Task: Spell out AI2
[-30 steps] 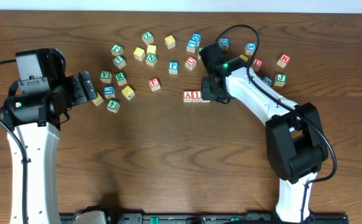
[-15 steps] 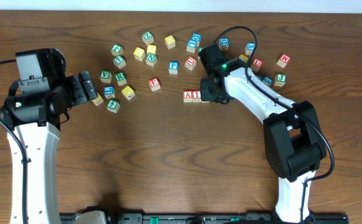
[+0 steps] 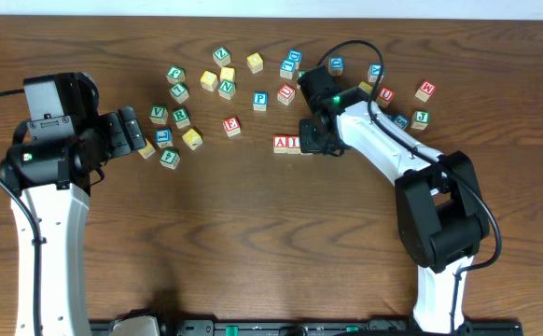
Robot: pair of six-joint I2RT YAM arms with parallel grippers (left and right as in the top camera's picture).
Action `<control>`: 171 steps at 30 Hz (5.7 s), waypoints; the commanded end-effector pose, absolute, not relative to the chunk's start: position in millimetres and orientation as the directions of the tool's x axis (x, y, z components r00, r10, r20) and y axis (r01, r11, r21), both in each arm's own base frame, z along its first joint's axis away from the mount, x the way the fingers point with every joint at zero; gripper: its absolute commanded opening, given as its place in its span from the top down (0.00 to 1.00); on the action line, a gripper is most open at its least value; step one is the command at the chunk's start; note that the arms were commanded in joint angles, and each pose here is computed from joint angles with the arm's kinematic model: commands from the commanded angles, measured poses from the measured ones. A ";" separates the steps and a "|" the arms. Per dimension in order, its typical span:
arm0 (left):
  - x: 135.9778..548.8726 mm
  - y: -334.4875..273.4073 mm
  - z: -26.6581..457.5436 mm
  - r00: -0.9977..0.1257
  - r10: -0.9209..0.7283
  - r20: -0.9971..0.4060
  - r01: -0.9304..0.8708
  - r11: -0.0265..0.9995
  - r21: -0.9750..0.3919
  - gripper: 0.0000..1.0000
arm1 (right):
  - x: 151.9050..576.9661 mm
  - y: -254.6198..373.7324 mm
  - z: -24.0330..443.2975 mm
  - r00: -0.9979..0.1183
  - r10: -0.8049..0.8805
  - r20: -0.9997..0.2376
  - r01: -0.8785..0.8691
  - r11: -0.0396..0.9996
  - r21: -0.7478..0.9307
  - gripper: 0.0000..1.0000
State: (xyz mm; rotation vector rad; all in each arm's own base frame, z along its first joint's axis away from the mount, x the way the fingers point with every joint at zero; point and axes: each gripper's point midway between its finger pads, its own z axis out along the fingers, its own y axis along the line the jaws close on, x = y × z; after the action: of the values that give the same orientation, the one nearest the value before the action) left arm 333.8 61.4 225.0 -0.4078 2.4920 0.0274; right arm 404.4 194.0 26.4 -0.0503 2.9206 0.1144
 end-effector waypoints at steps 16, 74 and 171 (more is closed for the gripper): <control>334.0 63.3 224.4 -0.771 -0.281 -0.571 -0.297 0.953 -0.068 0.03 | 411.6 196.3 25.6 -0.968 -0.073 -0.238 -0.093 0.993 0.074 0.99; 334.0 63.3 224.4 -0.771 -0.281 -0.571 -0.297 0.953 -0.068 0.03 | 389.9 219.0 28.2 -0.972 -0.132 -0.194 -0.155 0.982 0.107 0.99; 334.0 63.3 224.4 -0.771 -0.281 -0.571 -0.297 0.953 -0.068 0.02 | 412.0 193.7 16.1 -0.974 -0.084 -0.212 -0.109 0.988 0.107 0.99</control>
State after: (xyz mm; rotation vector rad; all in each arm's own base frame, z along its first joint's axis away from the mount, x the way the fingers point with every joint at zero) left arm 333.8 61.4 225.0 -0.4077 2.4916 0.0274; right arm 412.9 187.9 19.4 -0.0800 2.9192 0.1513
